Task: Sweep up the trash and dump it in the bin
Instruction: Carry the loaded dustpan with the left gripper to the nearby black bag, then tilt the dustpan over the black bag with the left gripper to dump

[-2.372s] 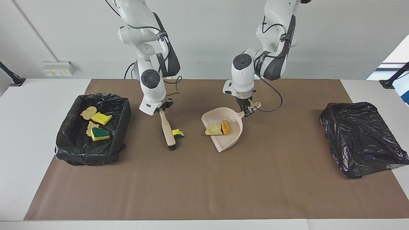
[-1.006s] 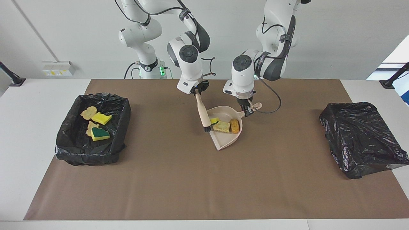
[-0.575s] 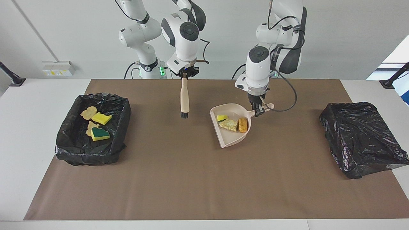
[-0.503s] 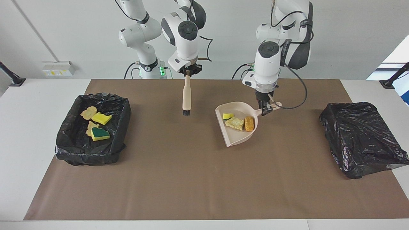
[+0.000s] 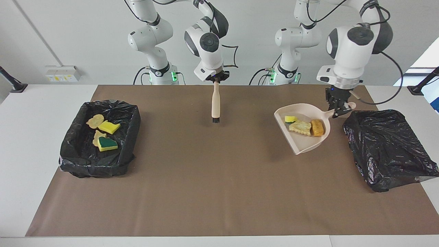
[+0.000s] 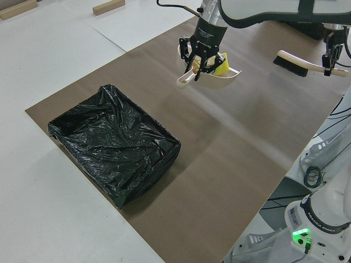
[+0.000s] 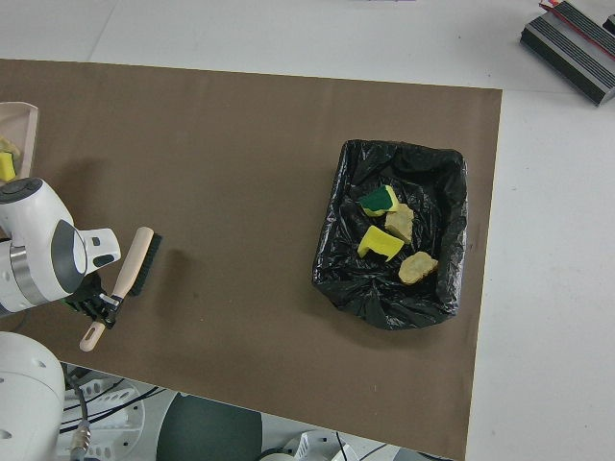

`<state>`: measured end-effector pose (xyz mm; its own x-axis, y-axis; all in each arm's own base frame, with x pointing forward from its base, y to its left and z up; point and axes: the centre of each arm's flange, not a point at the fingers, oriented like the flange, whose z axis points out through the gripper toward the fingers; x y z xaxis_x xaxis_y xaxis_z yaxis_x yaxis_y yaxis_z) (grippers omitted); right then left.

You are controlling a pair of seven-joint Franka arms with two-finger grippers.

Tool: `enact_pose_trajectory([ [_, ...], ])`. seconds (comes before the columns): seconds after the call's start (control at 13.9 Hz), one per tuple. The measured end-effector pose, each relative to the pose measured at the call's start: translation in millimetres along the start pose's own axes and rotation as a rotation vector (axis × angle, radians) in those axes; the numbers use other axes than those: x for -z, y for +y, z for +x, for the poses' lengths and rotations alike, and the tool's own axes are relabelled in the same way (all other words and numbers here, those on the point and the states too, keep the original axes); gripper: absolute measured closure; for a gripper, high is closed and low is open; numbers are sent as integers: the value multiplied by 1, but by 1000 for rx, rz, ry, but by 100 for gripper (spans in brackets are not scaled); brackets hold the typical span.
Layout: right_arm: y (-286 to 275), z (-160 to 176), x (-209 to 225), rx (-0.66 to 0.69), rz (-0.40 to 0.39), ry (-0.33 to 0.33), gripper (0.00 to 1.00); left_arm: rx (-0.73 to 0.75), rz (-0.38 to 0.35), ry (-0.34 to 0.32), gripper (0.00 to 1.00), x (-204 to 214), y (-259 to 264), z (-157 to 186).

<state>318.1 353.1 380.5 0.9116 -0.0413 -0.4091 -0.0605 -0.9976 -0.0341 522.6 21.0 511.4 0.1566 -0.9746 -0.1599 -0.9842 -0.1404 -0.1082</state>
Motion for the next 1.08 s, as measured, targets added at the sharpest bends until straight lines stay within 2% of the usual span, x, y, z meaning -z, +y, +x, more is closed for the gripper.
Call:
enact_pose_trajectory([
  [0.29,-3,-4,-17,-27,3,-3,74,46,11,42,68,2,-22,-75],
  [0.86,-10,-8,-52,-21,10,47,74,123,29,38,68,-28,-88,-203],
  [1.08,-10,-5,-55,-25,18,58,74,121,19,34,68,-48,-95,-246],
])
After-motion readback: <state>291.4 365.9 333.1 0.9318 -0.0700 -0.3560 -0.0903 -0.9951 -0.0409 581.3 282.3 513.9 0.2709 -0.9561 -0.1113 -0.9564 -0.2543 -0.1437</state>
